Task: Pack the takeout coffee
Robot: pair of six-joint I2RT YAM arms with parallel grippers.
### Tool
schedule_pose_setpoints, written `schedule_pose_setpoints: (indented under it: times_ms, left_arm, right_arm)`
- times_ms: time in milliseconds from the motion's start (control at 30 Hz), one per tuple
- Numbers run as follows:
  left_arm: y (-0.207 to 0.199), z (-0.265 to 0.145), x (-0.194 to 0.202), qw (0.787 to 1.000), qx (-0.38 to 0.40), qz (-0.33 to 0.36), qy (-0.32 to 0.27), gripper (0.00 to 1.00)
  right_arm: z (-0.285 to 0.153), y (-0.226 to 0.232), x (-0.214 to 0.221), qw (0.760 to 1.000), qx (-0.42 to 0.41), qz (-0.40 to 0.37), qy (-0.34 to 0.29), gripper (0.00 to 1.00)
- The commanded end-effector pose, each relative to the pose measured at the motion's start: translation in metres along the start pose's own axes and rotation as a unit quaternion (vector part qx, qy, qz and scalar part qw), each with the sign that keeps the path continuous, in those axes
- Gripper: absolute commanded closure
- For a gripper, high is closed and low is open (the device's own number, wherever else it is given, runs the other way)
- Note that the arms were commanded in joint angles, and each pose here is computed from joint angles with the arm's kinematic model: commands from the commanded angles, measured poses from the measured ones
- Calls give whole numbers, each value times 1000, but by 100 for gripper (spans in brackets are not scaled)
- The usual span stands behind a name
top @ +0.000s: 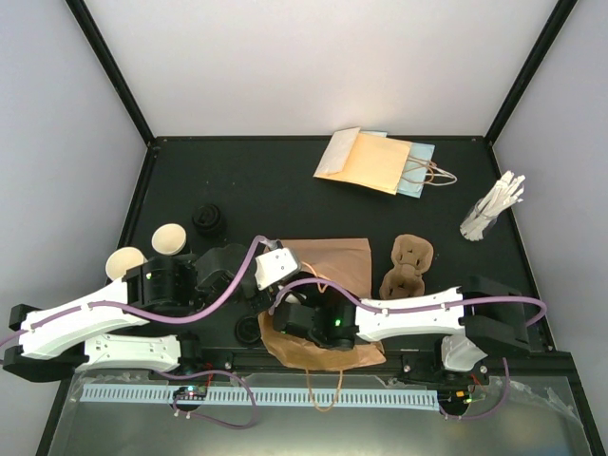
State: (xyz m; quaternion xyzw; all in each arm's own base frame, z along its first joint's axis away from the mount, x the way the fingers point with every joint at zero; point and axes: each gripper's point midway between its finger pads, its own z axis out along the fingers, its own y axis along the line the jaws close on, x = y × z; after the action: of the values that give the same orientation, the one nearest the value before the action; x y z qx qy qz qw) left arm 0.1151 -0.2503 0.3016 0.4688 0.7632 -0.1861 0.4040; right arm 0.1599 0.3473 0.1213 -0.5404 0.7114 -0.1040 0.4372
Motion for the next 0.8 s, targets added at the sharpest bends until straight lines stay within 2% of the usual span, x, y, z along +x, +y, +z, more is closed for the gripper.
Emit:
schedule_pose_setpoints:
  times_ms: [0,333,433,633,767]
  left_arm:
    - [-12,-7,-31,998,28,-17,-59,98]
    - [-12,-6,-31,998,28,-18,-60,98]
    - [-12,-6,-31,998,25,-20,-61,98]
    - [-2,-10,-36,997,3,-35,-73,98]
    - [5,-16,-45,995,-13,-50,-81,99]
  right_arm:
    - [13,8,32,997,-7,-46,66,63]
    - [16,16,43,993,-21,-72,93,63]
    - [13,12,38,994,-23,-61,83,63]
    - [3,7,25,994,-78,-34,68,63]
    - [0,4,27,991,-104,-29,79,63]
